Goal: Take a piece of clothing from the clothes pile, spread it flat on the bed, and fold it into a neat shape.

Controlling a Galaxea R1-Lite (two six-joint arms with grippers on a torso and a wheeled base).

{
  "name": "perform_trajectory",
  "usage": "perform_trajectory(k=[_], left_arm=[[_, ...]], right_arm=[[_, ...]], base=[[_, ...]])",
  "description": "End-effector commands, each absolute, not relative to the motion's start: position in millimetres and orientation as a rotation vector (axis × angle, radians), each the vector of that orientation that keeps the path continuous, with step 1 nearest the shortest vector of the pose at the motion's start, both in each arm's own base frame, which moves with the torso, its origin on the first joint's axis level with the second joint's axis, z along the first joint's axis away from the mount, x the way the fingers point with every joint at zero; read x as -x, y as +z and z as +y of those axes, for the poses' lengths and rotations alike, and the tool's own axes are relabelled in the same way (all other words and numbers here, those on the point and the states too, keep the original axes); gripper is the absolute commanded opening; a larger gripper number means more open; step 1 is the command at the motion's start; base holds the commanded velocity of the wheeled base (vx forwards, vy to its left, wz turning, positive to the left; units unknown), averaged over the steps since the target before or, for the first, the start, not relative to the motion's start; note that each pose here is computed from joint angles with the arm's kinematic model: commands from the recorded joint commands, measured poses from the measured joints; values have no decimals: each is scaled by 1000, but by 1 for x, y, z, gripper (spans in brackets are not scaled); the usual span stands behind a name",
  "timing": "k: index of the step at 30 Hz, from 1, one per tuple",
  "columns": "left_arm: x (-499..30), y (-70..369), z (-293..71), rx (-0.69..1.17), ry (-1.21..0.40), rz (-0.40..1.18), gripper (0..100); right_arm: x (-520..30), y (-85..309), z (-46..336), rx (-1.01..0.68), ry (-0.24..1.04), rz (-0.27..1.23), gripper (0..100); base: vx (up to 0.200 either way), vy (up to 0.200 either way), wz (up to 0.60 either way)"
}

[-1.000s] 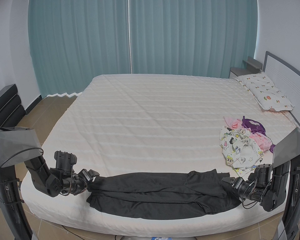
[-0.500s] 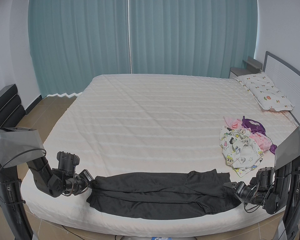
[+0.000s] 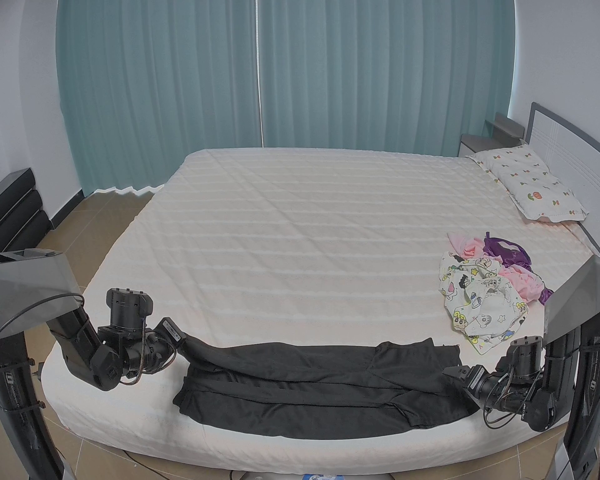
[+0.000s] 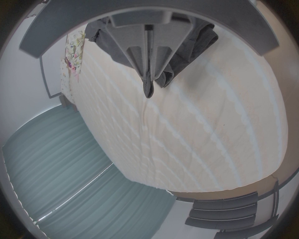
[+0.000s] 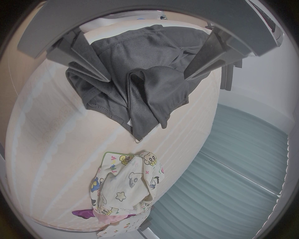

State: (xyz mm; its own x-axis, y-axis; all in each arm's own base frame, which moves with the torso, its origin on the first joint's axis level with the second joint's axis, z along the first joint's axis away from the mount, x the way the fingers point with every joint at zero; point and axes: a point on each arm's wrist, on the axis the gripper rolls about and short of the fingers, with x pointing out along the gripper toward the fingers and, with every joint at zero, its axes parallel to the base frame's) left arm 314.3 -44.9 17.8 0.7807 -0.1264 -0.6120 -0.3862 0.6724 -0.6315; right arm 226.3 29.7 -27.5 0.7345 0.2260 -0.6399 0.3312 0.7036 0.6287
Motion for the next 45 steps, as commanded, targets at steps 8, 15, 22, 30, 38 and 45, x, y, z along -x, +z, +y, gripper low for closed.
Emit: perform_trajectory(k=[8,15,22,30,38,45], left_arm=[[-314,19,-45,844,159,671,0],[-317,22,-46,886,161,653,0],[-317,22,-46,886,160,652,0],[-317,23,-45,888,163,648,0],[-317,23,-45,890,163,647,0],[-317,22,-44,888,166,649,0]], right_arm=[[-241,-31,40,-858,-46,727,100],[-240,-34,48,-821,-101,710,100],[-239,-35,55,-862,-95,722,100],[-242,-41,56,-862,-104,732,100],[-235,-43,60,-835,-110,753,0],[-234,-43,60,-825,-111,757,0]], base=[[0,0,0],[0,0,0],[0,0,0],[0,0,0],[0,0,0],[0,0,0]])
